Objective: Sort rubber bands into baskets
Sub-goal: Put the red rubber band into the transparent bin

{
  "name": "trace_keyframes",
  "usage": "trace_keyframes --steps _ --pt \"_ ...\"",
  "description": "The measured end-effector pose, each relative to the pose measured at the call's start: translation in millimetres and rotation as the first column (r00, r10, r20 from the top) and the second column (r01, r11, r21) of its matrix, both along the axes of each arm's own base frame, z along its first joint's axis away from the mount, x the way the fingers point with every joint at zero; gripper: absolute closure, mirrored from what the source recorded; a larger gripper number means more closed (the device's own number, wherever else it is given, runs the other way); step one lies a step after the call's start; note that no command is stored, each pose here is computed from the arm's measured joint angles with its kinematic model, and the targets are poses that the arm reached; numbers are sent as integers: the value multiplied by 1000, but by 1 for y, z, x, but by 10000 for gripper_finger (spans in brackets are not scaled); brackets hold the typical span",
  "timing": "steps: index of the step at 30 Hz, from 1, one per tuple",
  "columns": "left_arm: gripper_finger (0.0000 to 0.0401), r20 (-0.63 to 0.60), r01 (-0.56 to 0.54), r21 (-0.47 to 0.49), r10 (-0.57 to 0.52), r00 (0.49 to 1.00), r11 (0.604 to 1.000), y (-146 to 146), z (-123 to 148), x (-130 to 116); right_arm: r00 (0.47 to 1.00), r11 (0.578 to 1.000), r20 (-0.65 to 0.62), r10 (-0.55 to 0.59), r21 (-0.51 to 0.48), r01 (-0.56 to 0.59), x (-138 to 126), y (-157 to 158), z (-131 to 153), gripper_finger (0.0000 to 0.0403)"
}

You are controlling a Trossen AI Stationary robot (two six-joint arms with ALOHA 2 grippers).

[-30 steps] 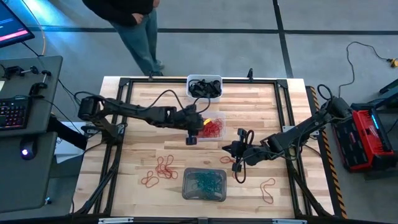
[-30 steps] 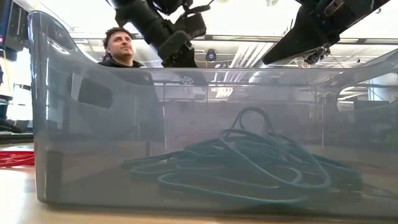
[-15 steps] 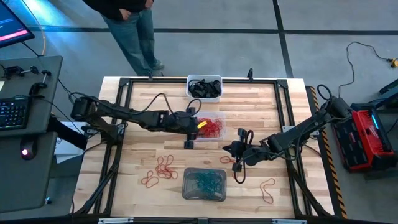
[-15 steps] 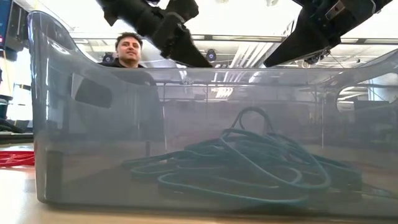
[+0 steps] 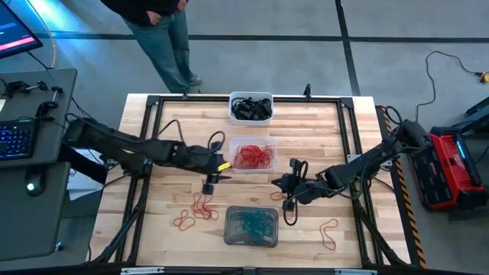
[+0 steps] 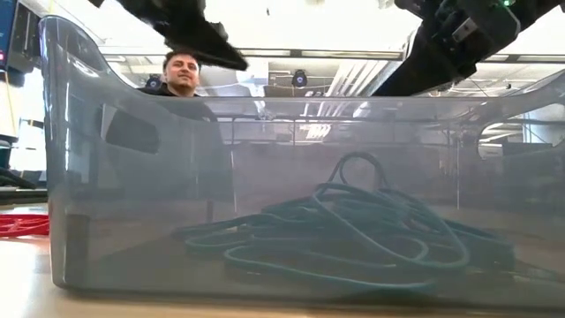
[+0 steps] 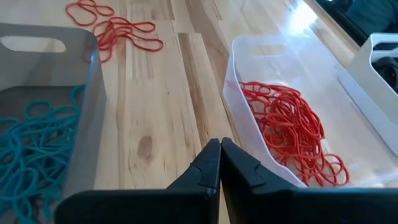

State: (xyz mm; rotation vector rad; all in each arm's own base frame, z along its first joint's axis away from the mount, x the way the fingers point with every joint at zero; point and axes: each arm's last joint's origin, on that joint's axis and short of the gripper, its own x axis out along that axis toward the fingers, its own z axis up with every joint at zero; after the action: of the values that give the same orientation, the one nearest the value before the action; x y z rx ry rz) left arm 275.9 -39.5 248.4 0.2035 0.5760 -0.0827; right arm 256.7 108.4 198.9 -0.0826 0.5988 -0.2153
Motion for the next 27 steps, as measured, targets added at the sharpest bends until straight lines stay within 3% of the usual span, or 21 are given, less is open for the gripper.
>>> trace_keyframes --steps 7,13,21,27 --pt "247 -215 1 -46 -11 976 999 -15 2 -40 1000 1000 13 19 -16 -19 1 1 2 403" --pt "247 -433 0 -32 -14 901 999 -26 -11 -63 999 1000 26 20 -12 -19 2 1 3 403" --pt "247 -486 10 -67 -42 873 998 -39 -19 -68 999 1000 34 16 -4 -16 2 1 3 403" --pt "254 -540 -27 -61 -10 842 998 -35 -47 -78 999 1000 34 16 -3 -16 2 1 3 403"
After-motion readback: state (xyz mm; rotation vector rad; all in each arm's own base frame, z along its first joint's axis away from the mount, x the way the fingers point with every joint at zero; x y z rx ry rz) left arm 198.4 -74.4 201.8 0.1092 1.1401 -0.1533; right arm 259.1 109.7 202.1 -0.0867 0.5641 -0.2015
